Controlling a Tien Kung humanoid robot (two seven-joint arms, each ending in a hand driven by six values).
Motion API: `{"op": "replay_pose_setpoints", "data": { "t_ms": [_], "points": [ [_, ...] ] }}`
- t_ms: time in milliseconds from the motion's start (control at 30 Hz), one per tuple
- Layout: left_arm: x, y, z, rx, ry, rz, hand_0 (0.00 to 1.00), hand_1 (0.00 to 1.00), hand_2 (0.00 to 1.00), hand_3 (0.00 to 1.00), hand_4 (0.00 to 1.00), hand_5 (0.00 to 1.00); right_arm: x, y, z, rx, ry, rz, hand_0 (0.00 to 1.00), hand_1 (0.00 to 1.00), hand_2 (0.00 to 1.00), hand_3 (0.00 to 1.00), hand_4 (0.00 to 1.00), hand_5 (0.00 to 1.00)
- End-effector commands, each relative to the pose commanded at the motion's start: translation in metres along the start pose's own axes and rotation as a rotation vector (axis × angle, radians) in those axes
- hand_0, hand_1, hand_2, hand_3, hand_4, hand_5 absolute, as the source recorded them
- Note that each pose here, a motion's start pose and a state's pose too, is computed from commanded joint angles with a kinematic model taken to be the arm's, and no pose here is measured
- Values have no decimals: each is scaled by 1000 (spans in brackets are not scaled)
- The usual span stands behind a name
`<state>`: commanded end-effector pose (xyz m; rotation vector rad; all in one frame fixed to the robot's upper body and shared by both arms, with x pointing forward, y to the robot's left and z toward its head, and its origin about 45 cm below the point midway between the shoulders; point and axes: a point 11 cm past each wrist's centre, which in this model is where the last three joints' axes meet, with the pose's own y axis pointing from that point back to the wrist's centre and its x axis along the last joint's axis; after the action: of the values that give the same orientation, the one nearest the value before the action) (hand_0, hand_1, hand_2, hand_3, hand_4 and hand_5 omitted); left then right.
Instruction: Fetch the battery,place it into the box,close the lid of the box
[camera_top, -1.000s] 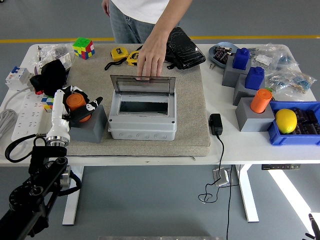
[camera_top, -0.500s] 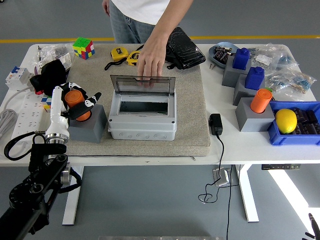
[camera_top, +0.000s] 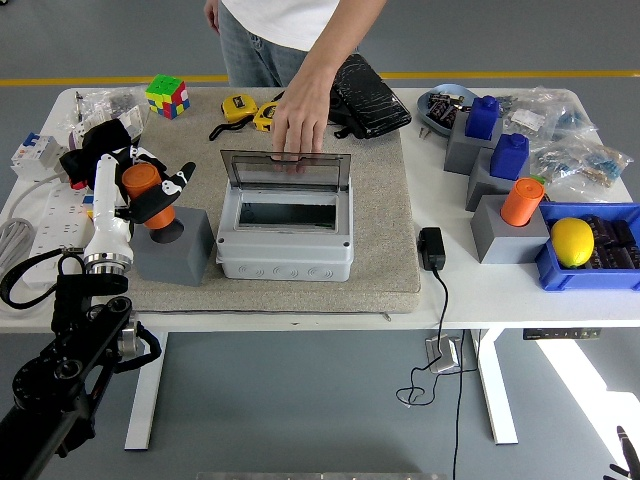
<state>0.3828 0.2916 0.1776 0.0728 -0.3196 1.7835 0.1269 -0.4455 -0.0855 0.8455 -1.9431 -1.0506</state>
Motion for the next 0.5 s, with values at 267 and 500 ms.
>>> {"op": "replay_pose_setpoints", "data": {
  "t_ms": [267,500],
  "points": [
    [13,-7,34,-92,-108,45,64,30,78,89,775,212,1,0,-1,0,3,3,838,783,762,795,998,998],
    [13,-7,73,-180,-317,14,50,21,79,88,761,160,2,0,-2,2,4,7,838,783,762,795,998,998]
  ]
}}
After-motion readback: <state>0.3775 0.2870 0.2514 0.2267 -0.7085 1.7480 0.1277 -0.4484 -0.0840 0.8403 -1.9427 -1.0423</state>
